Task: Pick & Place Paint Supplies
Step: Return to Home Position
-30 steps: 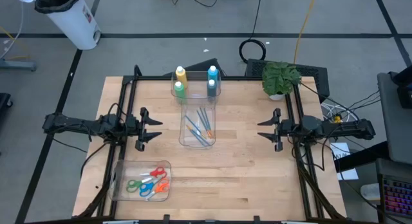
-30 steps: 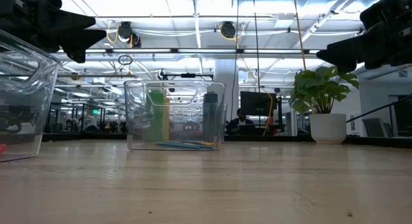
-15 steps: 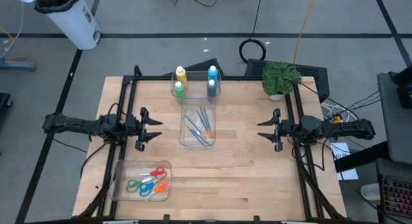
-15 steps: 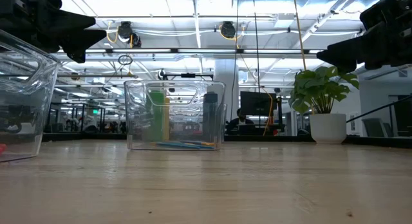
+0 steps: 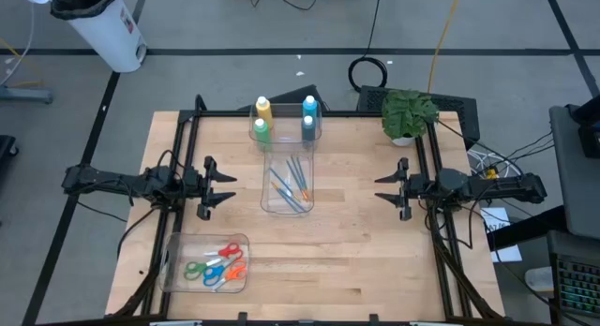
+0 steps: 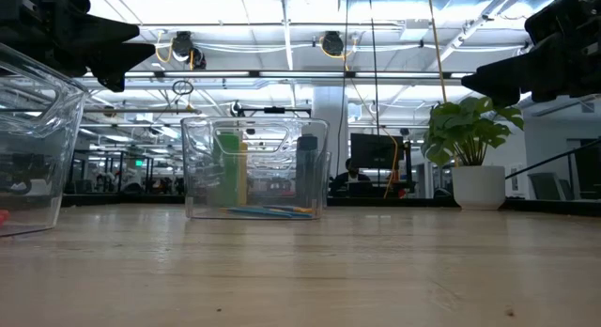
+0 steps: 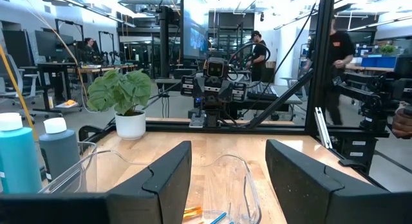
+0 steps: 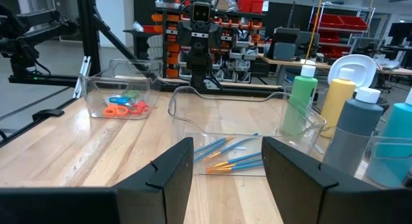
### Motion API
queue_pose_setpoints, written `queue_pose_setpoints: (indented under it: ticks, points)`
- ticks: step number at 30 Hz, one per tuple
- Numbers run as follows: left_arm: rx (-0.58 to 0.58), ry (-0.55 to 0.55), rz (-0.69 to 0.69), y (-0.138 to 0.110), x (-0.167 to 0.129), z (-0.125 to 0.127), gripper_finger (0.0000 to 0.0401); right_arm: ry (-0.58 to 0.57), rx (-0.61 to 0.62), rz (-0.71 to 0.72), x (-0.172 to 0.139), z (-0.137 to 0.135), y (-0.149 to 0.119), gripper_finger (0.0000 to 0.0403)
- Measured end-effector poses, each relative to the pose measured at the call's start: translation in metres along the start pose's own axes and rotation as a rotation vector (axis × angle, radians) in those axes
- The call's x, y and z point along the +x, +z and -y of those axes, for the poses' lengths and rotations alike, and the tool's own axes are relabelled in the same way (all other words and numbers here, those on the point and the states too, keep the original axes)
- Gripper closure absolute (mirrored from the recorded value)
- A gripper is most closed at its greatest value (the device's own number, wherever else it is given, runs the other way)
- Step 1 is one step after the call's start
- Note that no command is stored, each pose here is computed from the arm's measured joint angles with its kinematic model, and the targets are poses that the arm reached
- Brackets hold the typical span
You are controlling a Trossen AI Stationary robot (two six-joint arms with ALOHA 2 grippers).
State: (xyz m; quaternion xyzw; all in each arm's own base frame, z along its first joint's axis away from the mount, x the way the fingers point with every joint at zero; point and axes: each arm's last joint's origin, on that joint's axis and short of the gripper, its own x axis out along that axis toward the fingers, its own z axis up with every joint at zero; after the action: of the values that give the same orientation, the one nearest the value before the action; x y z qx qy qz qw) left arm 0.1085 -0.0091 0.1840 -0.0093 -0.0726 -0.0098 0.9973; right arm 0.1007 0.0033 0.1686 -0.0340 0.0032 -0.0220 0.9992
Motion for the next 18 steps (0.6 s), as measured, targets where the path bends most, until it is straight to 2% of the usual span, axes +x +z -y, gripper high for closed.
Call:
queue_pose_setpoints:
  ticks: [14, 18]
  points:
    - [0.000, 0.000, 0.000, 0.0000, 0.0000, 0.0000, 0.0194, -0.004, -0.015, -0.035, 0.0000, -0.0001, -0.0034, 0.0228]
    - [0.000, 0.000, 0.000, 0.0000, 0.0000, 0.0000, 0.0194, -0.064, -0.013, -0.062, -0.0001, 0.0016, -0.0057, 0.0228]
